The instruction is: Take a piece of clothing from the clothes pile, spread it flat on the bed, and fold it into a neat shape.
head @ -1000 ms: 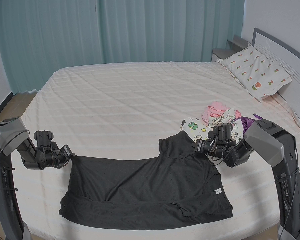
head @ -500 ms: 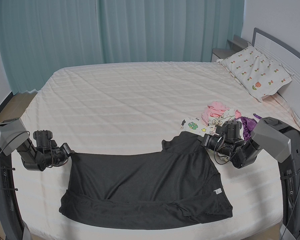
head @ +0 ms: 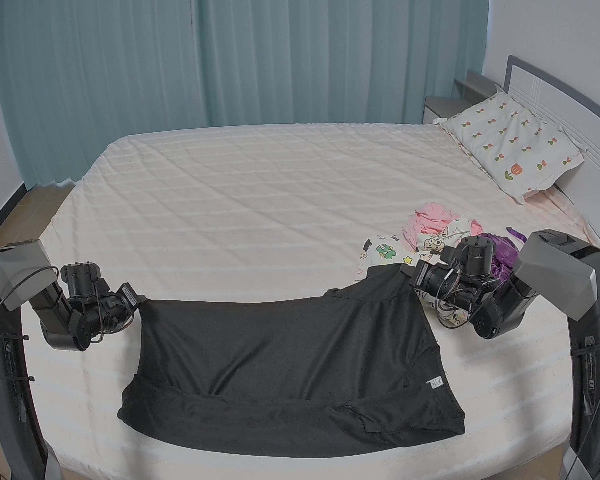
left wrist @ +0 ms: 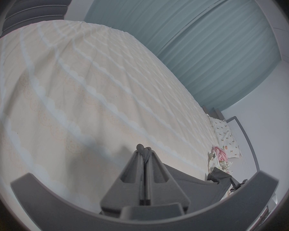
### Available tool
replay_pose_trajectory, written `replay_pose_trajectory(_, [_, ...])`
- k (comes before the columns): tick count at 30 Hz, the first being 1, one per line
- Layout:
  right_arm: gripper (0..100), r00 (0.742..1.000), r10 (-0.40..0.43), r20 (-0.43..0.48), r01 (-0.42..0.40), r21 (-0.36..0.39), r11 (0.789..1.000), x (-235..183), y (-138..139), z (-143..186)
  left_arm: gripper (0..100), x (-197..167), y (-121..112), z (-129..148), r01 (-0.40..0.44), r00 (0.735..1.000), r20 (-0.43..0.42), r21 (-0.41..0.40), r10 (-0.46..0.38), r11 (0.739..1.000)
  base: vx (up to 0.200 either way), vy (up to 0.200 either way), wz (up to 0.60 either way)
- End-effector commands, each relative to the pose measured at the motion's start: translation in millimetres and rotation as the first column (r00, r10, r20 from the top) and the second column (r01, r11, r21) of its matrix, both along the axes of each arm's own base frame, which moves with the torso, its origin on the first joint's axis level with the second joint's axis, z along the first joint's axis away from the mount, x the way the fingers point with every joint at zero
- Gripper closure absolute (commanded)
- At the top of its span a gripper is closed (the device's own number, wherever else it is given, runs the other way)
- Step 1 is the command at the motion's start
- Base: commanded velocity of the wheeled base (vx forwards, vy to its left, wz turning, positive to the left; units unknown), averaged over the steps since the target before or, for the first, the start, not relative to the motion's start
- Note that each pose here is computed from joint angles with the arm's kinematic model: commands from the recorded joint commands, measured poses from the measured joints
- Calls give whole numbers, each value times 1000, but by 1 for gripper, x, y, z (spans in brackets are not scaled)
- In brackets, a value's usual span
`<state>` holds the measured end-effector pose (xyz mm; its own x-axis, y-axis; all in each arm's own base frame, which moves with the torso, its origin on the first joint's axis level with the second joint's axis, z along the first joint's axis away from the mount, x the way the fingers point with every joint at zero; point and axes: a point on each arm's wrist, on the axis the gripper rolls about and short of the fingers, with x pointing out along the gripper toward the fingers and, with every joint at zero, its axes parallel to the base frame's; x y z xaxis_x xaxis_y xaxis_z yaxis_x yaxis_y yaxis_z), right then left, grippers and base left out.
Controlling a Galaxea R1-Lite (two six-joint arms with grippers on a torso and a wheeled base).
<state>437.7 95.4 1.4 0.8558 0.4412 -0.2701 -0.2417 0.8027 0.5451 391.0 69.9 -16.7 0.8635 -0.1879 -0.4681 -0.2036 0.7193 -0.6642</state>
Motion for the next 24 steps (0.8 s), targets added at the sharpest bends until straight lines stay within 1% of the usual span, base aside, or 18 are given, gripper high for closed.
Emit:
replay_pose_trajectory(1, [100, 1000, 6, 4, -6, 13, 1000, -9, -5, 11, 100, -3, 1, 0, -2, 1000, -5, 0, 2, 1000, 0, 0, 0])
replay_pose_trajectory(4, [100, 999, 35, -21, -35, 18, 999, -16, -7, 7, 100, -5, 1, -1, -2, 1000, -11, -1, 2, 1000, 0, 0, 0])
replay_pose_trajectory(5, [100, 998, 58, -32, -58, 26, 998, -22, -10, 10, 100, -7, 0, 3, -1, 1000, -7, -1, 1, 1000, 0, 0, 0])
replay_pose_trajectory(7, [100, 996, 73, -55, -71, 31, 997, -29, -17, 9, 100, -9, -1, 11, 6, 1000, 7, -2, -6, 1000, 0, 0, 0])
replay_pose_trajectory(12, [100, 996, 74, -50, -73, 34, 997, -34, -22, 18, 100, -12, -1, 13, 20, 1000, 11, 24, -20, 1000, 0, 0, 0])
replay_pose_trajectory(14, [100, 995, 79, -67, -77, 28, 997, -41, -24, 17, 100, -13, 2, 15, 18, 1000, 14, 37, -18, 999, 0, 0, 0])
replay_pose_trajectory(21, [100, 989, 110, -101, -107, 31, 994, -62, -28, 21, 100, -22, 6, 26, 5, 1000, 23, 43, -6, 999, 0, 0, 0])
replay_pose_trajectory(24, [100, 983, 134, -129, -134, 6, 991, -77, -31, 18, 100, -34, 4, 28, 29, 999, 10, 71, -30, 997, 0, 0, 0])
